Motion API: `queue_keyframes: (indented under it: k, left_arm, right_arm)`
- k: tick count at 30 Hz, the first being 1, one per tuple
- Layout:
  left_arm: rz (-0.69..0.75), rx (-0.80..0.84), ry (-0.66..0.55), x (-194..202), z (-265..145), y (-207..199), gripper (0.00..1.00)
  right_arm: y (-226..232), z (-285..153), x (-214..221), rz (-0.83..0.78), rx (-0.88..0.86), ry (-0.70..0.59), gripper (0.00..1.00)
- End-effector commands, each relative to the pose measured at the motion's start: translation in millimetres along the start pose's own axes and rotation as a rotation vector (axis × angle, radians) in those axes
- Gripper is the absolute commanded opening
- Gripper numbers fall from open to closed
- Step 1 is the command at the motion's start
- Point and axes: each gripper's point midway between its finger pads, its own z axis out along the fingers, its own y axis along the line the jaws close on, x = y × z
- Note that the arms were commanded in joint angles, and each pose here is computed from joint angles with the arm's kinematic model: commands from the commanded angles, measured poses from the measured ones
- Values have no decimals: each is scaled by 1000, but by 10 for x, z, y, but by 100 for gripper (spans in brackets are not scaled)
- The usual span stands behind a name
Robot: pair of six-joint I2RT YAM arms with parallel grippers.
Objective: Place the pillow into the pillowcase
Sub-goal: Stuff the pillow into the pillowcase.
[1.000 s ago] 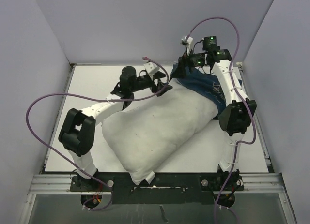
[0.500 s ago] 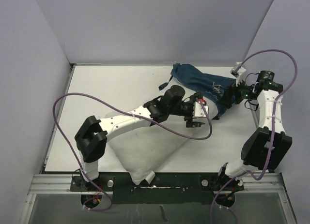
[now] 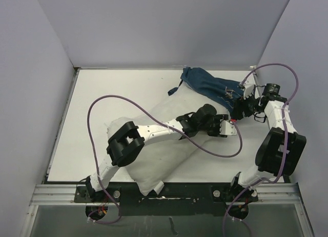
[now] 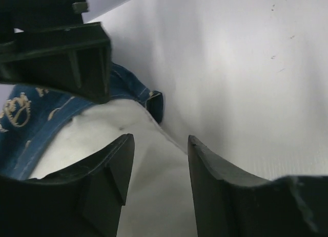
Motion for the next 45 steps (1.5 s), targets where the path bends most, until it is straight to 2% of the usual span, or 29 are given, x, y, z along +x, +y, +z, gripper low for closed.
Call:
queue_keyframes:
  k: [1, 3, 5, 8, 11, 13, 15, 17, 20, 22, 23, 24, 28, 31, 35, 37, 41, 45]
  left_arm:
    - [69, -74, 6, 5, 200, 0, 45]
    - [70, -102, 53, 173, 243, 7, 61]
    - [80, -138, 91, 301, 286, 53, 73]
    - [79, -202, 139, 458, 332, 184, 76]
    - [66, -282, 184, 622, 332, 355, 73]
    - [40, -324, 216, 768, 312, 457, 64]
    - [3, -358, 245, 930, 280, 570, 53]
    - [-33, -386, 264, 1056, 262, 664, 39]
    - [-105, -416, 267, 1133, 222, 823, 3]
    - [-147, -417, 246, 1107, 193, 893, 0]
    - [-161, -405, 219, 1047, 183, 910, 0]
    - [-183, -398, 195, 1005, 168, 919, 0]
    - [-288, -390, 120, 860, 18, 1015, 0]
    - [-415, -411, 70, 849, -186, 1137, 0]
    - [-504, -439, 13, 806, -486, 1345, 0]
    - [-517, -449, 8, 808, -593, 1401, 0]
    - [-532, -459, 5, 810, -730, 1458, 0]
    - [-547, -465, -15, 775, -796, 1511, 0]
  right_arm:
    - [-150, 62, -200, -44, 38, -49, 62]
    - [-130, 110, -184, -44, 29, -44, 61]
    - [-127, 157, -158, -45, 29, -37, 59]
    - [-125, 219, -140, -45, 28, -23, 52]
    - [-99, 226, -152, -50, 22, -17, 33]
    - [-80, 219, -160, -55, 13, -16, 16]
    - [-38, 208, -171, -62, -10, -16, 8]
    - [22, 173, -213, -71, -45, -20, 4]
    - [155, 114, -271, -86, -110, -39, 1]
    - [184, 87, -319, -96, -119, -58, 1]
    - [183, 83, -359, -104, -118, -71, 2]
    - [144, 87, -411, -113, -104, -87, 9]
    - [-23, 142, -569, -118, -69, -128, 45]
    - [-134, 276, -595, -111, -61, -158, 64]
    - [-133, 592, -557, -17, -141, -197, 89]
    - [-156, 757, -569, 65, -167, -220, 96]
    - [-100, 983, -709, 193, -232, -278, 99]
    - [112, 1184, -971, 149, -260, -343, 98]
